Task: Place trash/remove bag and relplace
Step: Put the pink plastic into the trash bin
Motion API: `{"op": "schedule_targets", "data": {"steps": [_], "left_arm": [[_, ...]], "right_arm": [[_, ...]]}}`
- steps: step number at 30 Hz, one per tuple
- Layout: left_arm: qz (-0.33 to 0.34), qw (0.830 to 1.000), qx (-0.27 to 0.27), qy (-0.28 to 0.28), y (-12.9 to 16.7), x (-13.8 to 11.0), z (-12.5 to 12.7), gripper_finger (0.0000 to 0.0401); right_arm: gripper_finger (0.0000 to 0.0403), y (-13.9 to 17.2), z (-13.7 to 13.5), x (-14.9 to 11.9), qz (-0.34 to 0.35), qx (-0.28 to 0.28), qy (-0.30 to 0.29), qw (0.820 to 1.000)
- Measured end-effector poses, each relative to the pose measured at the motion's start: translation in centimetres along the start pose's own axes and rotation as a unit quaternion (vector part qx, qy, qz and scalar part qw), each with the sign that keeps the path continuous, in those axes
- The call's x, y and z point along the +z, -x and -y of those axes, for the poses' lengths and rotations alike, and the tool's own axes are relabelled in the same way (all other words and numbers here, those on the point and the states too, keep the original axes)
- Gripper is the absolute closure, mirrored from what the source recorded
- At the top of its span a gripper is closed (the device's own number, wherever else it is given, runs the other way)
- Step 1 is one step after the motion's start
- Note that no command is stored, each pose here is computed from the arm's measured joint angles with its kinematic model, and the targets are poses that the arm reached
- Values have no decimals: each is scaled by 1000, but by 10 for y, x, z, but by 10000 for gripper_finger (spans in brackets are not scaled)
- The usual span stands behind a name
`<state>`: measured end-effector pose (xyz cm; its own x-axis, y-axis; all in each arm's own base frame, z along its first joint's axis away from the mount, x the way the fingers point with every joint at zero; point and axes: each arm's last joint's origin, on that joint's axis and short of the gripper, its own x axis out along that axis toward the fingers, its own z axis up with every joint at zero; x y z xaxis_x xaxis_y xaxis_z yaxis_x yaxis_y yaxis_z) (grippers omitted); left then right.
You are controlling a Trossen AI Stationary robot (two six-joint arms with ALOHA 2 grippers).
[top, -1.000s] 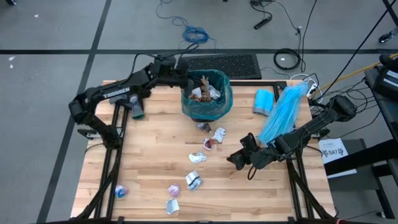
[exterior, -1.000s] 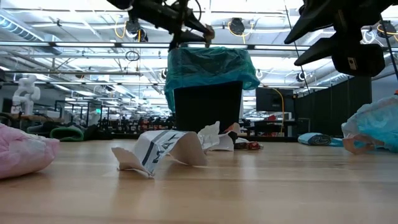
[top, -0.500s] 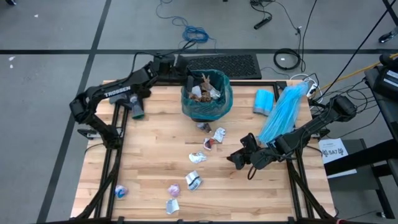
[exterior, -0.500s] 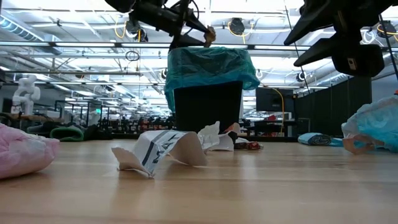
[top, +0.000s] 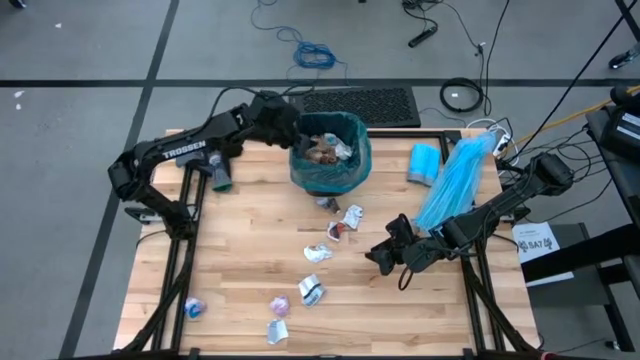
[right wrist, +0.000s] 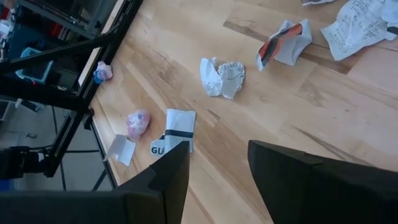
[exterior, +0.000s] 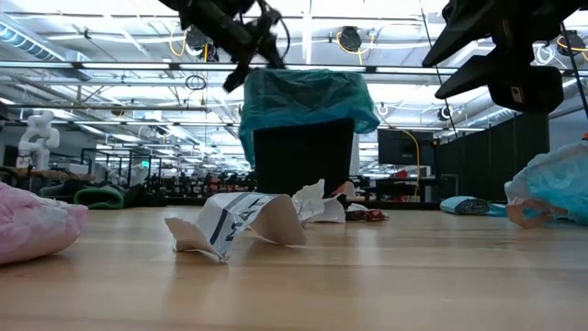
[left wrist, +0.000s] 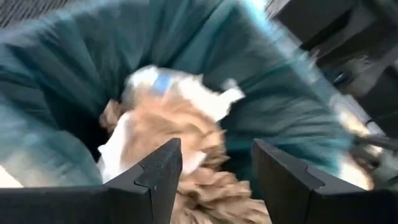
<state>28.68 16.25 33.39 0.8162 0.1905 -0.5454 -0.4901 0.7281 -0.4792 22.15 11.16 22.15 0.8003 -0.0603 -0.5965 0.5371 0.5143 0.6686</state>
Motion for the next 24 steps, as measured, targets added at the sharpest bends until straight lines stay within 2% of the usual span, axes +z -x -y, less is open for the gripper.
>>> {"op": "schedule_targets", "data": {"steps": [7, 10, 13, 15, 19, 21, 24], "left_arm": [[101, 993, -53, -40, 39, 26, 29, 206], [108, 990, -57, -67, 60, 28, 40, 206], [85, 992, -21, -87, 84, 20, 48, 205], [54, 994, 24, -96, 101, 8, 50, 205], [-55, 987, 105, -106, 130, -27, 48, 205], [-113, 979, 133, -109, 139, -44, 49, 205], [-191, 963, 140, -132, 148, -67, 55, 205]], "right_arm": [[248, 0, 0, 0, -1, 0, 17, 1000], [248, 0, 0, 0, -2, 0, 26, 1000], [248, 0, 0, 0, -2, 0, 31, 1000], [248, 0, 0, 0, -3, 0, 39, 999], [248, 0, 0, 0, -3, -2, 53, 999], [248, 0, 0, 0, -3, -1, 59, 998], [248, 0, 0, 0, -1, -2, 74, 997]]}}
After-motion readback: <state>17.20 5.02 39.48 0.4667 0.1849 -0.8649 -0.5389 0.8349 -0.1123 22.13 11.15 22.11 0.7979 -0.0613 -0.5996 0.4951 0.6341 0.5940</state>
